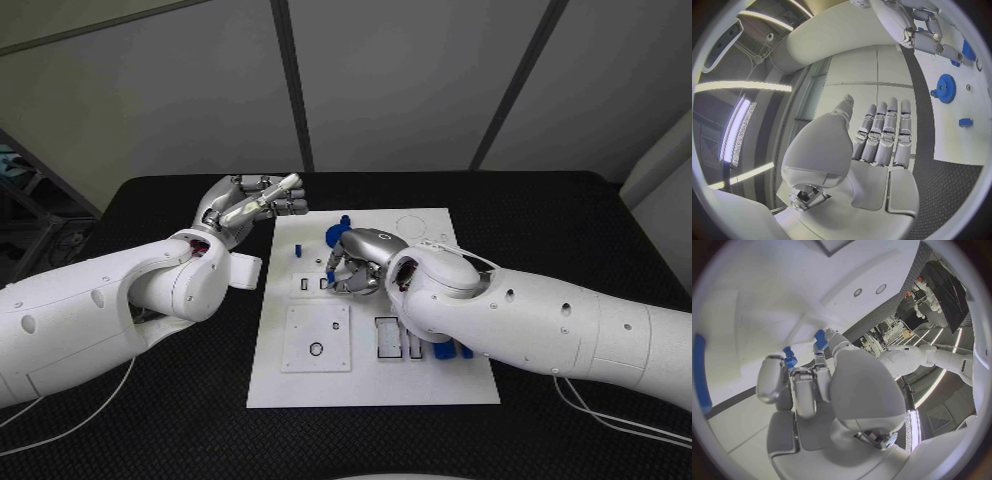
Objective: Assemble the parts on the task board
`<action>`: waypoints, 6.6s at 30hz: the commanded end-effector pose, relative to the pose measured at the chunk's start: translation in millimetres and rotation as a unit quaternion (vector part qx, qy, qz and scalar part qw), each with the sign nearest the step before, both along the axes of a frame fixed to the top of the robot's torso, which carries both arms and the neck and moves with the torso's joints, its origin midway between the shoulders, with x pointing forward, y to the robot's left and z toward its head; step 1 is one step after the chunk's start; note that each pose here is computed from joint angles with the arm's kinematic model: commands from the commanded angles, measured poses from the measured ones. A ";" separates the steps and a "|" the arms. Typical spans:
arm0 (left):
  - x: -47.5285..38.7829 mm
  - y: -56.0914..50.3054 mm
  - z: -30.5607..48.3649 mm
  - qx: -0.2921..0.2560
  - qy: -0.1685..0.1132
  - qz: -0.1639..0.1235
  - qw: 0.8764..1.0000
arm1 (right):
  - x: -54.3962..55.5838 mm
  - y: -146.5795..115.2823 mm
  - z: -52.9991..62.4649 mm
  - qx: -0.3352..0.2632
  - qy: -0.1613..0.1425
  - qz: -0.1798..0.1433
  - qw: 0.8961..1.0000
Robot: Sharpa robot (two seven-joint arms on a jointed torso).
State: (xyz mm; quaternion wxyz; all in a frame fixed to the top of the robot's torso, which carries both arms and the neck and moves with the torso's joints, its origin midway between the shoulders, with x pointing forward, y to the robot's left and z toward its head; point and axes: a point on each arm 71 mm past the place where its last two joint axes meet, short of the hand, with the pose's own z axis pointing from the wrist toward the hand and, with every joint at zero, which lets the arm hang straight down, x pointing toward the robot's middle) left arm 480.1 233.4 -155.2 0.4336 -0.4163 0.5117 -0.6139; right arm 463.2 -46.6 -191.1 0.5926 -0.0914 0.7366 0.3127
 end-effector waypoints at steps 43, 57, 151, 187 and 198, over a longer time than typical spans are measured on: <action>0.1 0.6 1.3 0.001 -0.003 -0.004 1.000 | -1.7 -2.8 -6.4 -0.043 -0.002 0.003 0.999; 0.2 0.5 0.0 0.016 0.001 -0.013 1.000 | -2.9 -3.0 1.8 0.003 -0.034 -0.002 0.999; 32.9 -78.0 -26.6 0.588 0.187 -0.201 0.760 | 21.8 -138.2 66.6 0.232 0.007 -0.089 0.969; 30.2 -77.8 -26.2 0.560 0.194 -0.209 0.778 | 23.9 -137.7 64.1 0.221 0.015 -0.089 0.971; 26.4 -61.8 -21.7 0.522 0.195 -0.178 0.811 | 25.0 -139.2 63.6 0.220 0.014 -0.091 0.971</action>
